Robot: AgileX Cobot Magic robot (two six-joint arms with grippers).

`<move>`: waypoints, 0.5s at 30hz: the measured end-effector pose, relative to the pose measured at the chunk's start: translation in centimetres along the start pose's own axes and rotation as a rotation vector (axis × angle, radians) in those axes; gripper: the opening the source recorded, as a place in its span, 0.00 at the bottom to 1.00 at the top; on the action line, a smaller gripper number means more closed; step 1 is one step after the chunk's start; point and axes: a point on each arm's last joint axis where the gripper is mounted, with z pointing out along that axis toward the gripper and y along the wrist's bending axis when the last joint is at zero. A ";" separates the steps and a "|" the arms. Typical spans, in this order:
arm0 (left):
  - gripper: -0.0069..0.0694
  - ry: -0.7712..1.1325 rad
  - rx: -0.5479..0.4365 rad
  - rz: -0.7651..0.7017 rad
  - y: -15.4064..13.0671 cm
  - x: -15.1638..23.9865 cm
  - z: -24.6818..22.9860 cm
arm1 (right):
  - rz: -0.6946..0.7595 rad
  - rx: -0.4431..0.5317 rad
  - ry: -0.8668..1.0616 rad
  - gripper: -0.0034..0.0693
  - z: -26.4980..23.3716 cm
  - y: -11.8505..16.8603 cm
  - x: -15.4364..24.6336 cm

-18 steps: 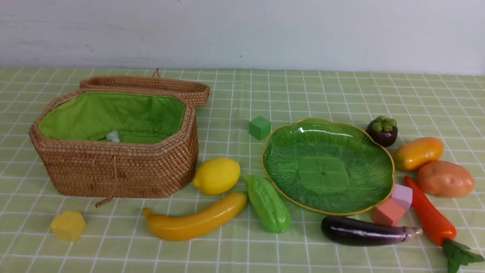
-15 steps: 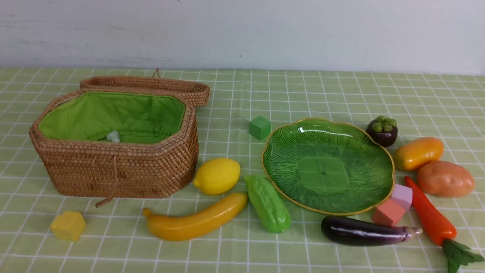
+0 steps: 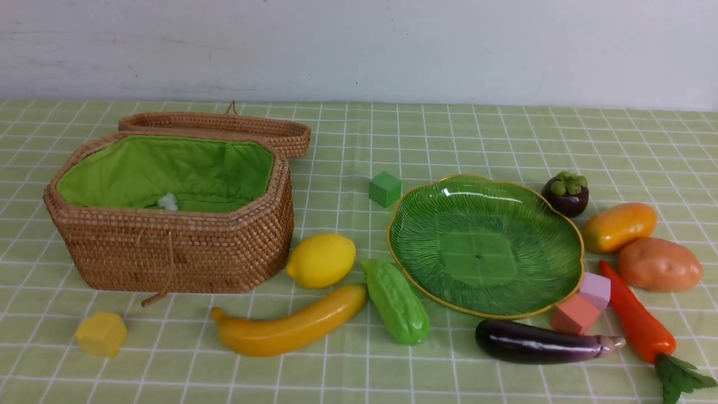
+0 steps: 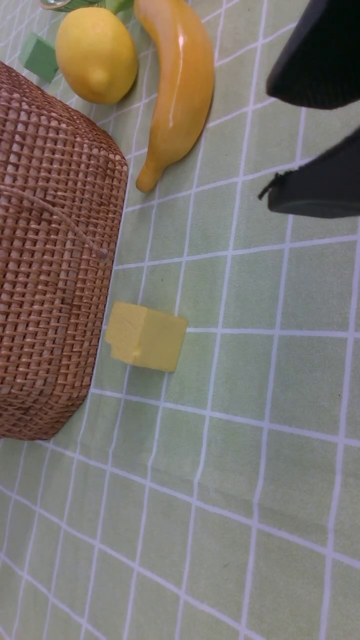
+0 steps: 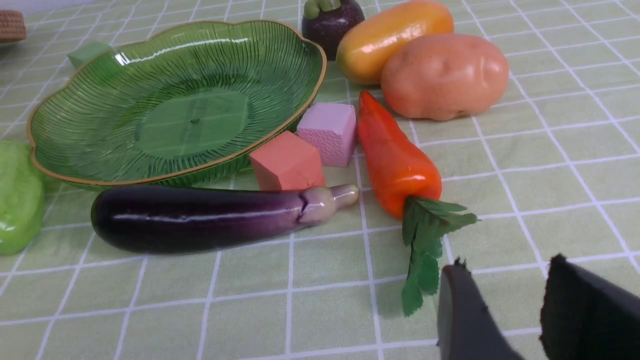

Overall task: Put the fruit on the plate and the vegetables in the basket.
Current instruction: Use the left arm to grab a banana and put it into the right plate

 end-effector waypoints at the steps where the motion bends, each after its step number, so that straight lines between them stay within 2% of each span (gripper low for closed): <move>1: 0.40 0.000 0.000 0.000 0.0 0.0 0.0 | 0.000 0.000 0.000 0.38 0.0 0.0 0.0; 15: 0.40 -0.029 0.010 -0.021 -0.1 -0.3 0.0 | 0.000 0.000 0.000 0.38 0.0 0.0 0.0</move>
